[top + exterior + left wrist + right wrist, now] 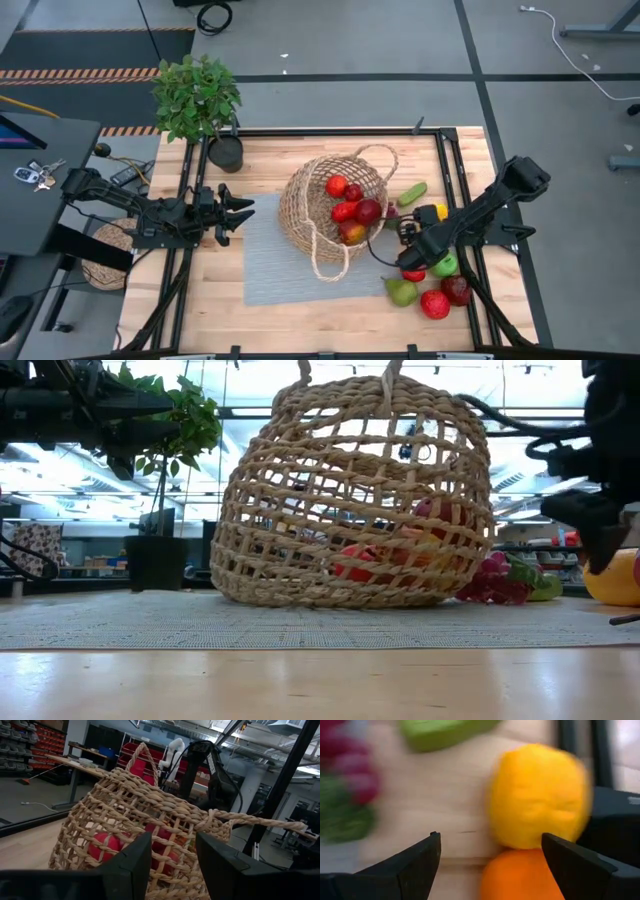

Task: Build produce basket
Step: Put the green pear into the brown basket

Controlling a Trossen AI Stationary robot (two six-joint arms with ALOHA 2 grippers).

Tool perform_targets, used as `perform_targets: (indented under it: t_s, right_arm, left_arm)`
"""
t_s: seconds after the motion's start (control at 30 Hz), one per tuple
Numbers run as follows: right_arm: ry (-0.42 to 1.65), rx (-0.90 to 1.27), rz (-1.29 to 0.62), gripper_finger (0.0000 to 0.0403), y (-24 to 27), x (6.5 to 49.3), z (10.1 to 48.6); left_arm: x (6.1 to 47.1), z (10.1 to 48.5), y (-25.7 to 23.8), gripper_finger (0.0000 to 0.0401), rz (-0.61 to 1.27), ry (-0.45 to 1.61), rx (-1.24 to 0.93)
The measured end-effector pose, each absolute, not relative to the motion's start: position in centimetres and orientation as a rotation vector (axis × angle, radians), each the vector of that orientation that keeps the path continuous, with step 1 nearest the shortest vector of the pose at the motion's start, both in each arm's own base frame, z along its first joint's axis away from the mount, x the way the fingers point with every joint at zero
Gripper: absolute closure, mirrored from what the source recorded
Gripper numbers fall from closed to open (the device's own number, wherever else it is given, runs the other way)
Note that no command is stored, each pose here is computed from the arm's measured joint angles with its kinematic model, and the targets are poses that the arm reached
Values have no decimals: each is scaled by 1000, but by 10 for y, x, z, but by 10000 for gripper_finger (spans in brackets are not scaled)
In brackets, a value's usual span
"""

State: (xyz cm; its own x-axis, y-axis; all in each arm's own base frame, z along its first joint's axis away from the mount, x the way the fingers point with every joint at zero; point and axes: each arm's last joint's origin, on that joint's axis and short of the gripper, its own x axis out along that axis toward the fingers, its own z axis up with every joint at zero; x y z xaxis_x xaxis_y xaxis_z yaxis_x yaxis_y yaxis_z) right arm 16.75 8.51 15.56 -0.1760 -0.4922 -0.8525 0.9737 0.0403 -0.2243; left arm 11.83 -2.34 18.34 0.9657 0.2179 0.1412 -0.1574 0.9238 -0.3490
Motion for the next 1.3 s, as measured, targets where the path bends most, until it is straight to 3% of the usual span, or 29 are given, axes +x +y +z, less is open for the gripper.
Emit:
perform_targets:
  t_s: [0.2,0.33,0.47,0.57,0.73,1.1,1.3]
  right_arm:
    - [932,682,-1215,54,92,184,166]
    - [857,627,-1251,54,92,184,189]
    - [870,595,-1413,54,81,181,194]
    - [954,582,-1510,54,73,184,187]
    - [1193,513,-1492,54,58,191,181]
    - [1516,488,-1066,50,12,185,210]
    - [1624,485,-929,9,-7,185,210]
  left_arm:
    - [118,183,-23,241,194,-179,-342]
    - [118,183,-23,241,194,-179,-342]
    - [118,183,-23,241,193,-179,-342]
    - [118,183,-23,241,194,-179,-342]
    - [118,183,-23,241,194,-180,-342]
    - [118,183,-23,241,193,-179,-342]
    - [118,183,-23,241,194,-179,-342]
